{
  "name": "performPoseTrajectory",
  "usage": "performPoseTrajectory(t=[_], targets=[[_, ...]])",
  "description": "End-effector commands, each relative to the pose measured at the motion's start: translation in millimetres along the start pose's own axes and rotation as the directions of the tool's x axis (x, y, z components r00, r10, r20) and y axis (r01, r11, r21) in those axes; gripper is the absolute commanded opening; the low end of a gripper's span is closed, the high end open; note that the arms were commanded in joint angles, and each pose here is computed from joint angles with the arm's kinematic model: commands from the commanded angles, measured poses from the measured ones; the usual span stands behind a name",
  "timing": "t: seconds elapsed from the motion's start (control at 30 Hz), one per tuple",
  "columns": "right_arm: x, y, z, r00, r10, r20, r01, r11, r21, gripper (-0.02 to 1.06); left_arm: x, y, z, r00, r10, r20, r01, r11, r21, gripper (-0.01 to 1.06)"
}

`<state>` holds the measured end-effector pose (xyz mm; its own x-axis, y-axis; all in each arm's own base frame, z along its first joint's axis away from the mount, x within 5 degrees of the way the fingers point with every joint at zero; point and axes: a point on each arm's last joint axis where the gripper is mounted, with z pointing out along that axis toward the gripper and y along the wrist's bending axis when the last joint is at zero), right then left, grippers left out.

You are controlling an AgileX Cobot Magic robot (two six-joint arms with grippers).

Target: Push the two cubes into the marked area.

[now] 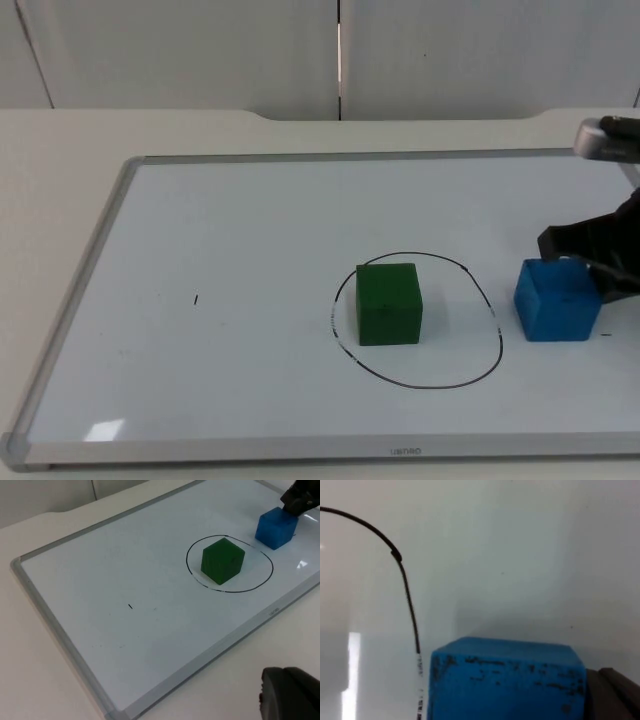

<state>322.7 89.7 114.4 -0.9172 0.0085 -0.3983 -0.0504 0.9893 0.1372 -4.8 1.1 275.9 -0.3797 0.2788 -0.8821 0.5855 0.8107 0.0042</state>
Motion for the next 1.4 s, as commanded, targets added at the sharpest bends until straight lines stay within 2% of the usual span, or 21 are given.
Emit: performPoseTrajectory(t=[0.0,0.33,0.53,0.73,0.97,1.03,1.37], targets=[[0.1,5.6,-1.3,1.000,-0.004,0.000,0.004,1.000,-0.008,0.00,1.4,0.4,0.4,1.000,-0.002,-0.004,0.002,1.000,-0.001,0.00],[2.1,6.4,-1.3,1.000,-0.015,-0.019,0.015,1.000,-0.006,0.00,1.4,0.4,0.4,1.000,-0.002,-0.004,0.002,1.000,-0.001,0.00],[3.6,5.1,-1.4,0.997,-0.065,-0.036,0.065,0.998,0.007,0.00,1.4,0.4,0.4,1.000,-0.002,-0.004,0.002,1.000,-0.001,0.00],[3.6,6.0,-1.3,0.999,-0.017,-0.034,0.017,1.000,0.006,0.00,1.4,0.4,0.4,1.000,-0.002,-0.004,0.002,1.000,-0.001,0.00],[4.8,16.0,-1.1,0.999,-0.038,-0.019,0.038,0.999,-0.008,0.00,1.4,0.4,0.4,1.000,-0.002,-0.004,0.002,1.000,-0.001,0.00],[4.2,17.4,-1.1,1.000,-0.021,-0.009,0.021,1.000,-0.015,0.00,1.4,0.4,0.4,1.000,-0.002,-0.004,0.002,1.000,-0.001,0.00],[6.4,17.0,-1.1,0.999,-0.021,-0.034,0.021,1.000,-0.011,0.00,1.4,0.4,0.4,1.000,-0.002,-0.004,0.002,1.000,-0.001,0.00]])
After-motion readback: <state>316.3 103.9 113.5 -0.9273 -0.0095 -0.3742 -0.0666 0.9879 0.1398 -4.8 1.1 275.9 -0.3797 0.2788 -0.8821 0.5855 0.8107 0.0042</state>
